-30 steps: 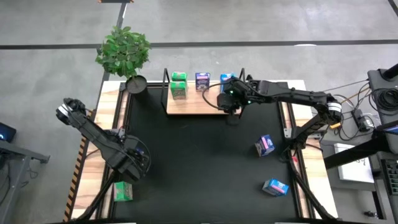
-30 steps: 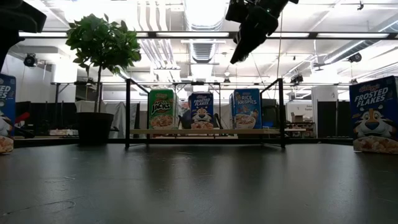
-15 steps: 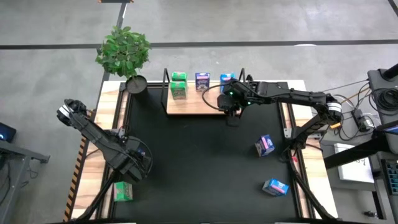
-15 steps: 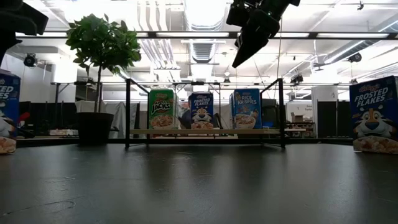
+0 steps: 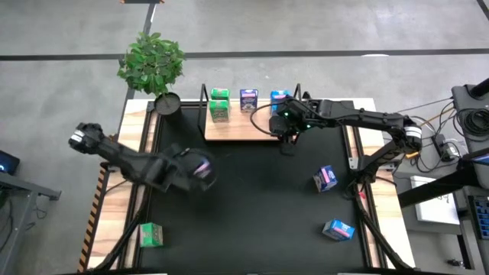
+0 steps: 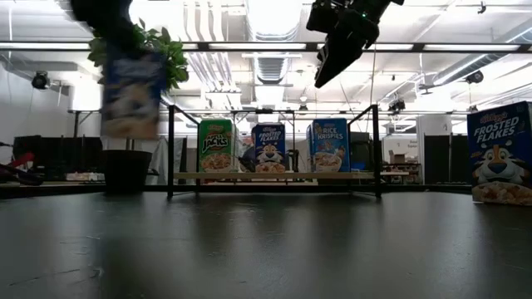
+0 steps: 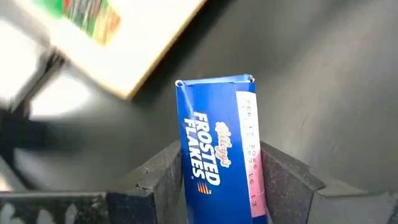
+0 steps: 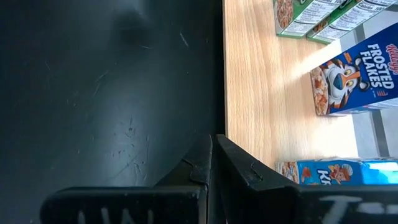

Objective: Stack cereal on shelf
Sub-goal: Put the left blue cereal box aligned with the other blue cereal box on the shelf

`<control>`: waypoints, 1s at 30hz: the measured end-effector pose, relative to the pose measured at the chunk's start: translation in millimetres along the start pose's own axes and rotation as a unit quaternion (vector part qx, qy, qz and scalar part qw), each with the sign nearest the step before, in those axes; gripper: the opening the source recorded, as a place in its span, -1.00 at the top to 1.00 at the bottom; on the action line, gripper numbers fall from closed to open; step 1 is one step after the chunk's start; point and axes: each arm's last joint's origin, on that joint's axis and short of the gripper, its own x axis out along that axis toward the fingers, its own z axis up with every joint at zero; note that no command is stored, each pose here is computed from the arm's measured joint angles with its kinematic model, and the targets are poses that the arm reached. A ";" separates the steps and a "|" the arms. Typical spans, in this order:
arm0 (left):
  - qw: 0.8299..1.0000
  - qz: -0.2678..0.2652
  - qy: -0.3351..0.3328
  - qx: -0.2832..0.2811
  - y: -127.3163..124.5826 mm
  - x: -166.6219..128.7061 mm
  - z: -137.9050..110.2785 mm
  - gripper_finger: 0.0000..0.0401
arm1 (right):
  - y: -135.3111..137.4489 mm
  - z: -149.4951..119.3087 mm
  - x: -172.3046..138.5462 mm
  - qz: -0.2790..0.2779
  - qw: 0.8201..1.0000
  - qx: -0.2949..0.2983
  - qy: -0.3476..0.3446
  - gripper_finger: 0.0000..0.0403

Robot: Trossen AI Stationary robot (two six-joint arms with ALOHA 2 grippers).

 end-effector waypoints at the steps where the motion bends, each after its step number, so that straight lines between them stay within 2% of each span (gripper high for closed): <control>1: 1.000 -0.011 -0.015 0.025 1.3 1.6 11.3 0.14 | 0.1 0.0 -1.3 0.000 1.000 0.000 -0.001 0.94; 6: 0.982 -0.068 -0.089 0.153 12.2 16.2 61.5 0.14 | 0.6 -0.2 -6.4 -0.002 1.000 -0.001 -0.007 0.94; 11: 0.960 -0.109 -0.137 0.217 40.3 44.4 99.3 0.14 | 1.0 -0.3 -10.2 -0.004 1.000 0.002 -0.011 0.94; 18: 0.946 -0.119 -0.156 0.259 78.0 103.3 138.5 0.14 | 1.0 0.0 -13.2 -0.006 1.000 0.002 -0.017 0.94; 24: 0.941 -0.118 -0.131 0.290 92.5 155.6 173.8 0.14 | 0.8 0.6 -13.2 -0.007 1.000 0.002 -0.020 0.94; 30: 0.940 -0.153 -0.099 0.289 102.5 183.2 194.0 0.14 | 0.8 0.6 -13.2 -0.007 1.000 0.011 -0.020 0.94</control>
